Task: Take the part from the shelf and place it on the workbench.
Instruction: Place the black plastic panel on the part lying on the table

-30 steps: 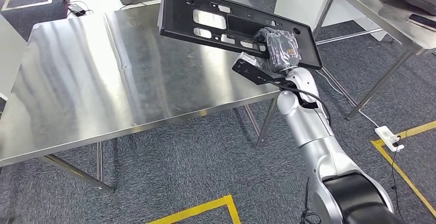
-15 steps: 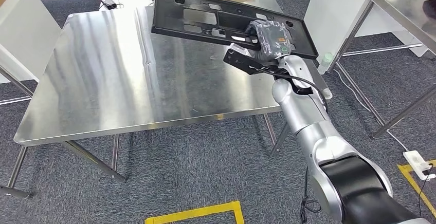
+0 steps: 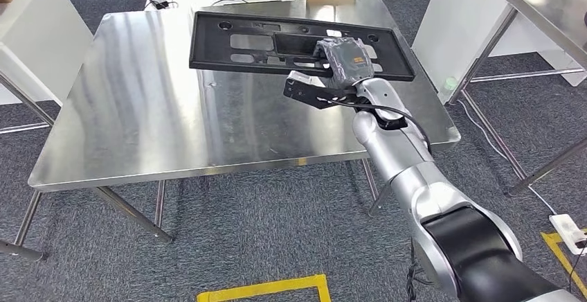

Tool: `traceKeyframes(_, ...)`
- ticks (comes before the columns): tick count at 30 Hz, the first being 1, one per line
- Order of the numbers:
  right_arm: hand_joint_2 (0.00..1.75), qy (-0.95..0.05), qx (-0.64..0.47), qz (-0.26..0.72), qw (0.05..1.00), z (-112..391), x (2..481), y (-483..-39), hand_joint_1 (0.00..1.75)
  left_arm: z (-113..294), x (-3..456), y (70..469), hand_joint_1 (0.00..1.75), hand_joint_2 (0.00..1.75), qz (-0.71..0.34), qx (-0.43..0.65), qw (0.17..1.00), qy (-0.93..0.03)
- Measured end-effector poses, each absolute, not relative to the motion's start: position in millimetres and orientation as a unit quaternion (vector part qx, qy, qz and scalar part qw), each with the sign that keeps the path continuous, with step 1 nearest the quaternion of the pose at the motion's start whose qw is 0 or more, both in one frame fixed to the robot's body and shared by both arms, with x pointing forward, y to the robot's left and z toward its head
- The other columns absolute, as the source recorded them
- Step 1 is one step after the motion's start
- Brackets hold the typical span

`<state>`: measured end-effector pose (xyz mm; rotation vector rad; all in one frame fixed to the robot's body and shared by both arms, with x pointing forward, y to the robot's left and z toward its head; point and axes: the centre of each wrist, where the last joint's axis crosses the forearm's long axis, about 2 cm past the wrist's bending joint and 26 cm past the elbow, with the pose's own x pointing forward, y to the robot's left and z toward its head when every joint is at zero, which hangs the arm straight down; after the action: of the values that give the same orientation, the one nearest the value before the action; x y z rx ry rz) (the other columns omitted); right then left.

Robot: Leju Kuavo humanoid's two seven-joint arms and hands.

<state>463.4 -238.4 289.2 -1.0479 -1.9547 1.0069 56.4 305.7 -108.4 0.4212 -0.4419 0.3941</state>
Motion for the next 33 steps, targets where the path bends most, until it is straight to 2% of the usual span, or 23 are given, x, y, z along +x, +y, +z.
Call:
traceKeyframes(15,1.75,-0.751,-0.416,0.357,0.367,277,452,-292,1.75,-109,57,303,0.00,1.75,0.189,0.186,0.937,-0.228)
traceKeyframes(33,1.75,-0.752,-0.423,0.348,0.367,279,451,-314,1.75,-109,57,305,0.00,1.75,0.195,0.176,0.938,-0.226)
